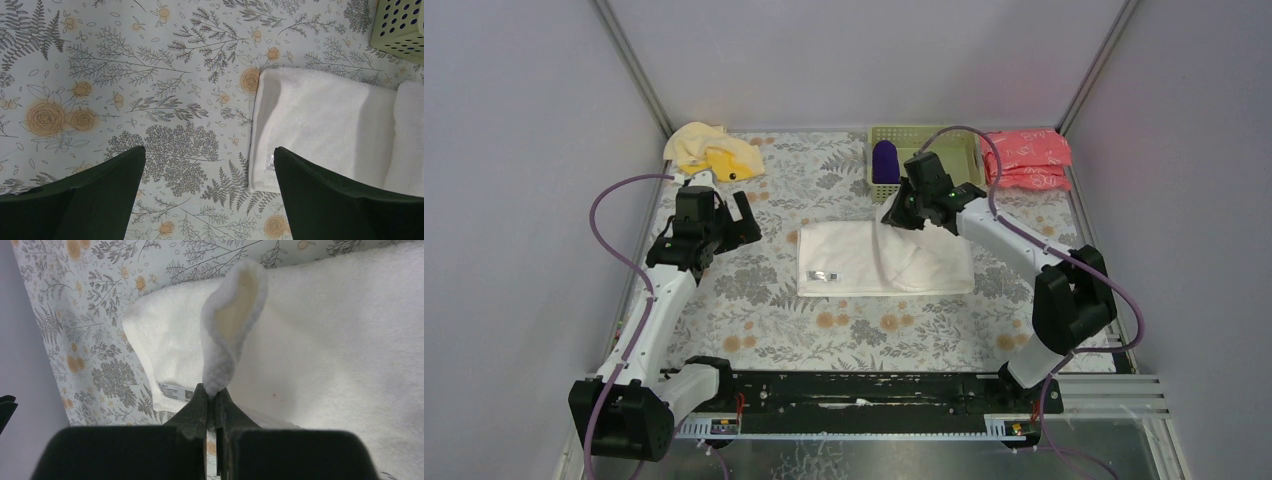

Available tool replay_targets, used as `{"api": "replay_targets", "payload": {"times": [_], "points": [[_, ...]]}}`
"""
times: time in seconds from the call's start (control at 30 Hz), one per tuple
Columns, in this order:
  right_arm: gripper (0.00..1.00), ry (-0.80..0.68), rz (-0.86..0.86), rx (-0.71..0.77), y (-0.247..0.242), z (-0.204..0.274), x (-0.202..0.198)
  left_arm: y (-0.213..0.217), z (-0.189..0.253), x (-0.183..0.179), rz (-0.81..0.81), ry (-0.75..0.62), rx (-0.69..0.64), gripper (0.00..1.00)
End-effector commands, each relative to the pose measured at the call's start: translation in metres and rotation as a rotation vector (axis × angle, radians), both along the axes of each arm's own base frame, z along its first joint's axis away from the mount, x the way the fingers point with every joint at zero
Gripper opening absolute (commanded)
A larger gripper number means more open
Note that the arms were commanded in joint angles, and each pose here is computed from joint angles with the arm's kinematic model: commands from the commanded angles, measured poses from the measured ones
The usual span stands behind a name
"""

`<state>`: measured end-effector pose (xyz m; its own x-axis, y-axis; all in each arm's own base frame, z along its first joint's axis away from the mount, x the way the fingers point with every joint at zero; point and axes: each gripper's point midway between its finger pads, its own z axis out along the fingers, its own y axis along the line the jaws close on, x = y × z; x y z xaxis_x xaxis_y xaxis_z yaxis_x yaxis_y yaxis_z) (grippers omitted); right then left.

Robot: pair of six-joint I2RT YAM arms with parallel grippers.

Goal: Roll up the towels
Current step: Fold the towel at the center of the board.

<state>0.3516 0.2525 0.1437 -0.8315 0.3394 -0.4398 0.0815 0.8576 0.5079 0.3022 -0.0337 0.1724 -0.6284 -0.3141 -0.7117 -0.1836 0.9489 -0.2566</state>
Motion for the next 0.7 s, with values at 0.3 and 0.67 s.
{"api": "replay_targets", "payload": {"times": [0.3, 0.67], "points": [[0.01, -0.144, -0.019, 0.093, 0.059, 0.043, 0.022, -0.005, -0.004, 0.000, -0.034, 0.010, -0.004, 1.00], [0.06, -0.084, 0.020, 0.115, 0.091, 0.004, 0.023, -0.007, -0.009, 0.000, -0.041, 0.025, -0.008, 1.00]]}}
